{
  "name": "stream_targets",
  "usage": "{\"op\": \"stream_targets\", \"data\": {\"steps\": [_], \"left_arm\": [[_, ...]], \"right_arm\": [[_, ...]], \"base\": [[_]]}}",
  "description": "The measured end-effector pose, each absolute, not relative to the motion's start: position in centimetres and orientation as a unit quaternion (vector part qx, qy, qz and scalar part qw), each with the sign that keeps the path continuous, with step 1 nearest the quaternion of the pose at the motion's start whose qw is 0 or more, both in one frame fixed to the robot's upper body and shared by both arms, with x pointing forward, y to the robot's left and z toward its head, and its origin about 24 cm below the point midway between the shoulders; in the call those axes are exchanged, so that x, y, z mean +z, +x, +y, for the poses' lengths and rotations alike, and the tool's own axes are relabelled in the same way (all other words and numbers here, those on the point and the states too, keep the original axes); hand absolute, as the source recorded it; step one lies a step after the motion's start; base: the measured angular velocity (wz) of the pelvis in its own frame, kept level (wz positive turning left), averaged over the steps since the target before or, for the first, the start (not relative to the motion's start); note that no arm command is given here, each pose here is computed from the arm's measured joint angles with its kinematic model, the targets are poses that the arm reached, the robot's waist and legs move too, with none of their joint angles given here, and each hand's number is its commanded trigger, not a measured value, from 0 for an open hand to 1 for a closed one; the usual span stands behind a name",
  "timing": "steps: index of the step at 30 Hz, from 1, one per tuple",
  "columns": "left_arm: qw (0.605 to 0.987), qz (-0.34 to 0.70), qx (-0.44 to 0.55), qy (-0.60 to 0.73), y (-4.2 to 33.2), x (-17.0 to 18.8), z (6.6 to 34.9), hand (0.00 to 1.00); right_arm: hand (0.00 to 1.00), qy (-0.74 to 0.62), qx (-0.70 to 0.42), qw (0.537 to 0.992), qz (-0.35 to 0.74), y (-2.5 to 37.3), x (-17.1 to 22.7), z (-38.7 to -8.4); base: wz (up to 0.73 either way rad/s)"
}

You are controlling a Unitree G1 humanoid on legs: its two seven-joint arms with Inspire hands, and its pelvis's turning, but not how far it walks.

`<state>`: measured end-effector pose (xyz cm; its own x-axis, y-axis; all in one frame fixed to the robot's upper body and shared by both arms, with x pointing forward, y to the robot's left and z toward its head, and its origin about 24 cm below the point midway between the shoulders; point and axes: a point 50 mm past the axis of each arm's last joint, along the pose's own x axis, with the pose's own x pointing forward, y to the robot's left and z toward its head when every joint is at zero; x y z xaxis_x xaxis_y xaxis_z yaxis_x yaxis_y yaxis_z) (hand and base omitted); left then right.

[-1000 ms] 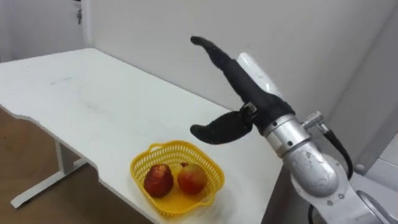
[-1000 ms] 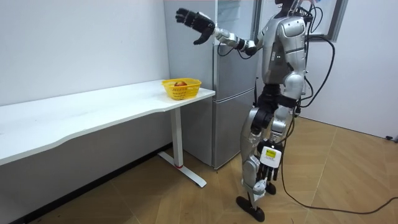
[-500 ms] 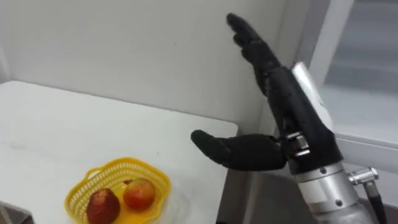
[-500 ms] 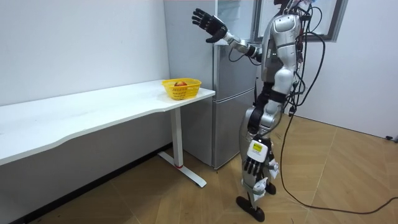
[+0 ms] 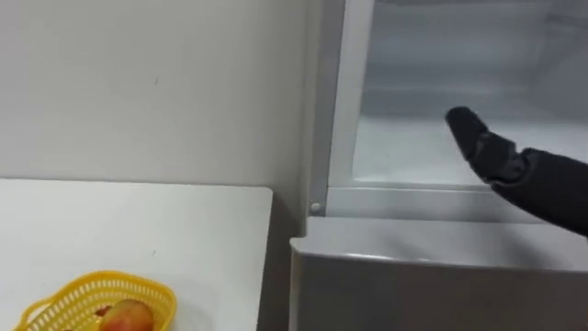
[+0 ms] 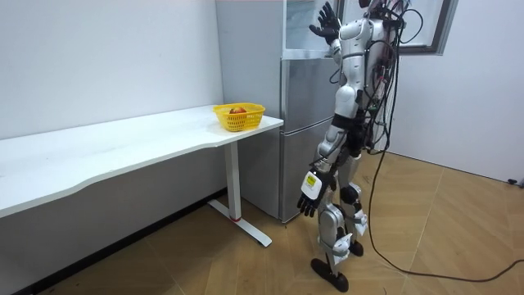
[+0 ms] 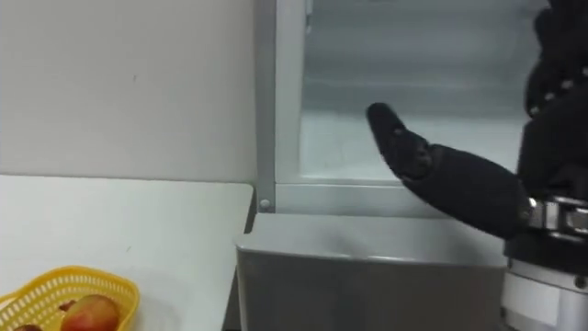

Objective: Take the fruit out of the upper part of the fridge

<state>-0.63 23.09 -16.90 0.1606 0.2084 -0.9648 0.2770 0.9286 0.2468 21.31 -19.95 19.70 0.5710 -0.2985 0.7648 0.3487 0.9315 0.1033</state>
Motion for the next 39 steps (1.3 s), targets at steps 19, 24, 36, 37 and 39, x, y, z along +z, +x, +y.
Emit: {"op": "stream_targets", "data": {"steps": [19,24,36,37,39], "left_arm": [[0.734,0.657,-0.011,0.172,-1.6,-16.9,23.0,0.0],[0.738,0.652,-0.01,0.174,-1.3,-16.9,23.0,0.0],[0.733,0.655,0.005,0.183,-1.4,-16.9,23.2,0.0],[0.732,0.658,0.009,0.177,-1.7,-16.9,23.0,0.0],[0.729,0.664,0.014,0.165,-2.1,-16.9,22.8,0.0]], "right_arm": [[0.0,0.1,-0.347,0.891,-0.275,20.1,13.5,-26.3],[0.0,0.112,-0.357,0.896,-0.24,20.4,11.3,-27.3],[0.0,0.089,-0.372,0.924,-0.025,19.6,2.5,-28.8],[0.0,0.101,-0.38,0.919,0.01,19.1,1.2,-28.6],[0.0,0.109,-0.384,0.917,0.032,18.7,0.5,-28.4]], "base": [[-0.07],[-0.04],[-0.04],[-0.04],[-0.06]]}}
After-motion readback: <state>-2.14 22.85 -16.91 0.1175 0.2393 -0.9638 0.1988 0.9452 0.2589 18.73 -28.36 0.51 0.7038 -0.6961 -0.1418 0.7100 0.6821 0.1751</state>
